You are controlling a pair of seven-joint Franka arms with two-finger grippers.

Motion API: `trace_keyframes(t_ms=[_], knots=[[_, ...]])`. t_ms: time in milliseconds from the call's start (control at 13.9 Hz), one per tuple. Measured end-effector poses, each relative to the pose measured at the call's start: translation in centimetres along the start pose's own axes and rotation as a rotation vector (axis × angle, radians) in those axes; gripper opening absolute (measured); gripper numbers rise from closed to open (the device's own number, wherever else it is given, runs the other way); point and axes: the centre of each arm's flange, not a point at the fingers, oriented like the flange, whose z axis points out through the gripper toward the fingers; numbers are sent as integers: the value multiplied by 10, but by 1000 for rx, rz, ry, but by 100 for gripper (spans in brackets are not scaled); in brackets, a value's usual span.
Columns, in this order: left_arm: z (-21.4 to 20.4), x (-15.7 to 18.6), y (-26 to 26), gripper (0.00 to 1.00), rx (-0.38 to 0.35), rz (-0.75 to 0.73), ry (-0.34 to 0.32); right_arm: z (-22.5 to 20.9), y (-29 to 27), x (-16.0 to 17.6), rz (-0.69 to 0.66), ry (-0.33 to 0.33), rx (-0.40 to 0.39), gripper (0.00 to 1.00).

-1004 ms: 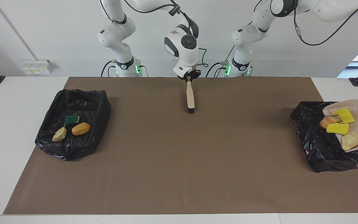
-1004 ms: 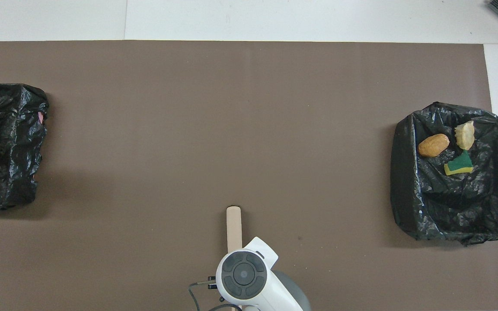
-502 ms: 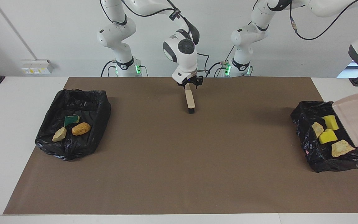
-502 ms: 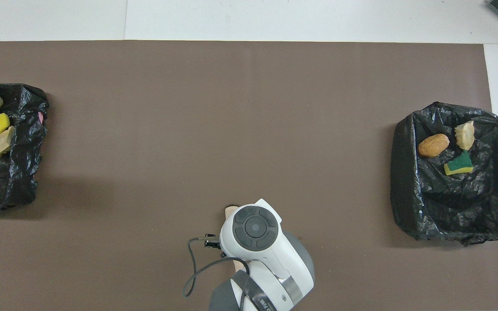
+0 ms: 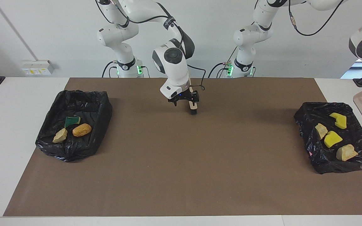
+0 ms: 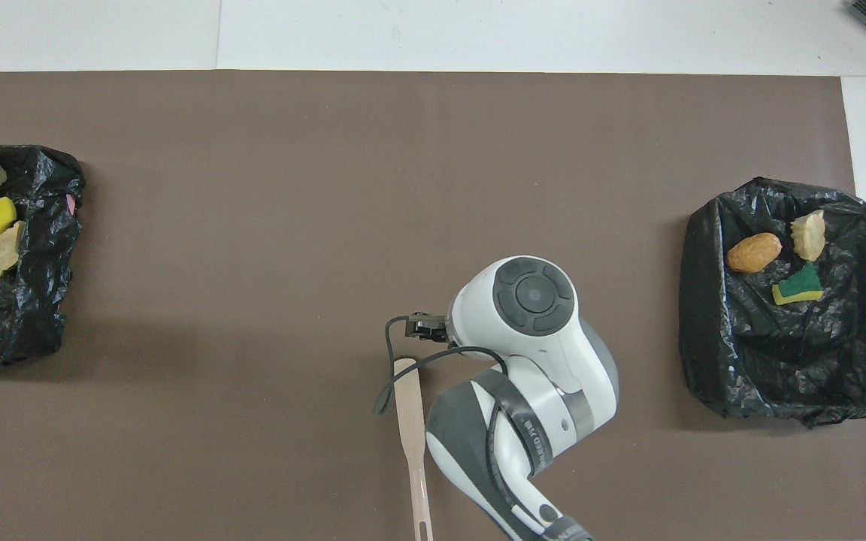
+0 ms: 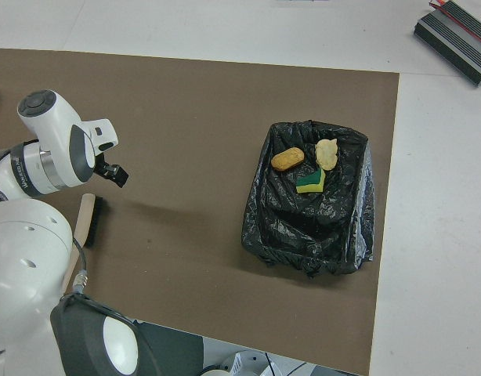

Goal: Sweep and dump trash in bin

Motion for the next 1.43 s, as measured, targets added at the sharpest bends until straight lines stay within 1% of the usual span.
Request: trace_keyframes(t_ms=[143,287,430,574,717,932,1076,1291,1435], knots=[[-18,7,2,33,-24,-39,123,-14,38,34,20,46,-21,100],[-33,15,3,33,-25,-71,244,-34,83,67,21,79,-16,100],[-40,24,4,33,-33,-94,357,-58,136,93,8,104,-13,100],[-44,35,4,33,-41,-121,475,-75,184,107,12,96,-21,100],[-49,47,7,33,-66,-171,550,-90,219,112,45,90,-26,100],[-74,78,6,33,-131,-300,636,-127,254,107,24,72,-80,100],[-97,103,2,33,-173,-385,675,-164,259,95,16,60,-102,100],[-124,133,-1,33,-275,-558,750,-229,264,65,15,43,-107,100],[-148,159,-2,33,-340,-659,760,-263,264,41,14,40,-108,100]])
